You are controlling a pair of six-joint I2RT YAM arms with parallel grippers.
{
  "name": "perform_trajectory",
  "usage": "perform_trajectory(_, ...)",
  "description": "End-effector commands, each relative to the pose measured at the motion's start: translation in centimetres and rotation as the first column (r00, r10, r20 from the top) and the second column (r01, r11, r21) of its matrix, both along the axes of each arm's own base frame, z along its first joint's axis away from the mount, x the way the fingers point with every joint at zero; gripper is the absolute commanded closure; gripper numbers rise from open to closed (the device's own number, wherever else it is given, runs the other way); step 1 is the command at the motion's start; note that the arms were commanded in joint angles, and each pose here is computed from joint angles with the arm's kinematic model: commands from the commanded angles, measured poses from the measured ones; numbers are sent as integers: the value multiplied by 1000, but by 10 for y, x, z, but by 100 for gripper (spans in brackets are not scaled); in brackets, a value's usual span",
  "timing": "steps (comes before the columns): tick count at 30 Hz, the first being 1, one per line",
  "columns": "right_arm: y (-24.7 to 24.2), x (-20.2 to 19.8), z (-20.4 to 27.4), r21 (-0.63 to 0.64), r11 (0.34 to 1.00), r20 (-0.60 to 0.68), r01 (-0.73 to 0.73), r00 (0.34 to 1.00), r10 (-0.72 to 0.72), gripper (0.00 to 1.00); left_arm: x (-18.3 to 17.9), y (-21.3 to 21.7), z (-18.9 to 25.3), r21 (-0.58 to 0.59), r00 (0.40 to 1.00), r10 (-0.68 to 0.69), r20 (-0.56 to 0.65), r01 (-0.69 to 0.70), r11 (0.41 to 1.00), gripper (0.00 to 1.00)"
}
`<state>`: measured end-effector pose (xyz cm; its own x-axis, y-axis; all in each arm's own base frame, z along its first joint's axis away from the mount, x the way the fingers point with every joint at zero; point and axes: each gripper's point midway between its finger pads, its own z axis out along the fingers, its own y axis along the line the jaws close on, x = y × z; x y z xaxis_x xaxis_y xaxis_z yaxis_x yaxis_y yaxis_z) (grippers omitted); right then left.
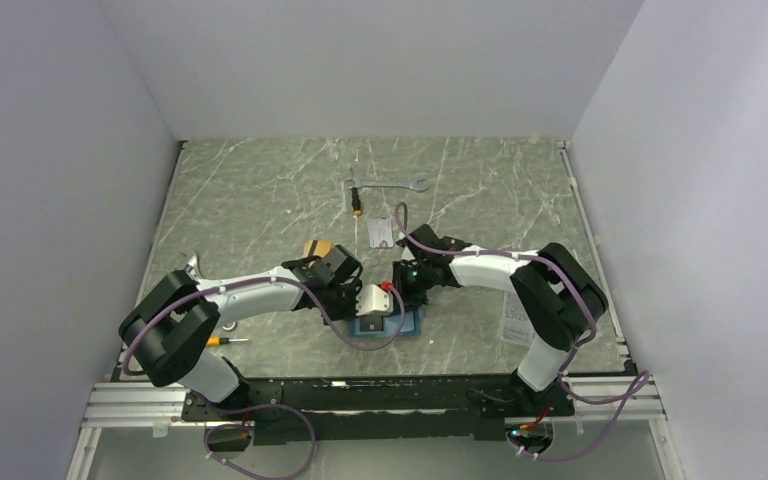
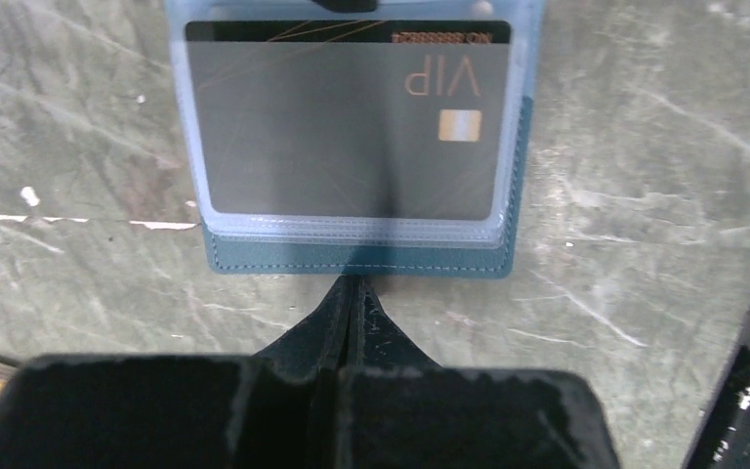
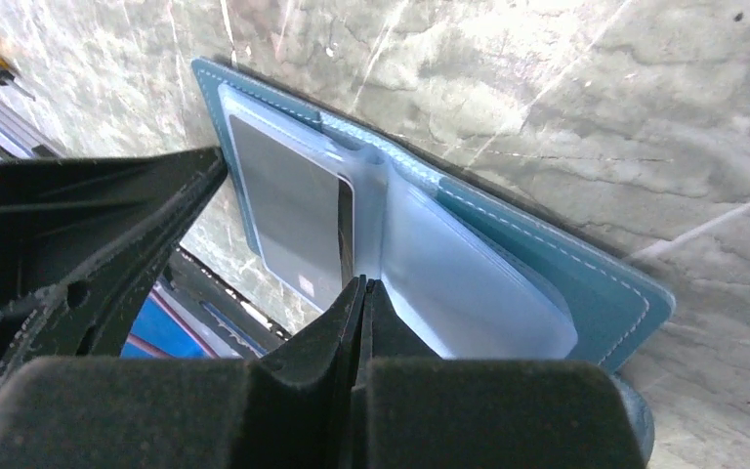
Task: Put the credit cards into the card holder
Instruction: Pick up the credit card from the center of the board.
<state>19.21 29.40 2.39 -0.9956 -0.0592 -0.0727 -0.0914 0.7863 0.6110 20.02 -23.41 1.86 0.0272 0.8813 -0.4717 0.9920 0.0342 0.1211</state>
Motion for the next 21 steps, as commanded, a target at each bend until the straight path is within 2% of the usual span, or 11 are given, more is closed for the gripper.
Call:
perform_trajectory(1, 6, 5, 7, 26, 1000, 11, -11, 1000, 11, 100, -25, -5, 6, -48, 995, -70, -77, 67, 997, 100)
perform_trajectory(10, 23, -1, 9, 43, 998, -11, -41, 999, 41, 100, -14, -3, 13, -58, 998, -46, -40, 44, 997, 100)
perform_trajectory(16, 4, 1, 27, -11, 1000, 31, 5, 1000, -4, 100, 15, 13, 57, -96, 1000, 13, 19, -11, 995, 100)
perform_trajectory(17, -2, 4, 31, -24, 1000, 44, 19, 999, -18, 95, 21, 20, 67, -102, 999, 37, 37, -33, 994, 100)
perform_trajectory(18, -5, 8, 37, -28, 999, 62, 33, 998, -32, 86, 26, 25, 79, -109, 997, 52, 57, -46, 993, 99)
perform_trajectory(19, -7, 12, 43, -30, 998, 85, 47, 995, -44, 74, 31, 31, 95, -120, 993, 74, 90, -63, 991, 95)
perform_trajectory(21, -10, 20, 59, -22, 998, 143, 61, 988, -58, 57, 39, 42, 121, -129, 982, 114, 152, -95, 987, 80)
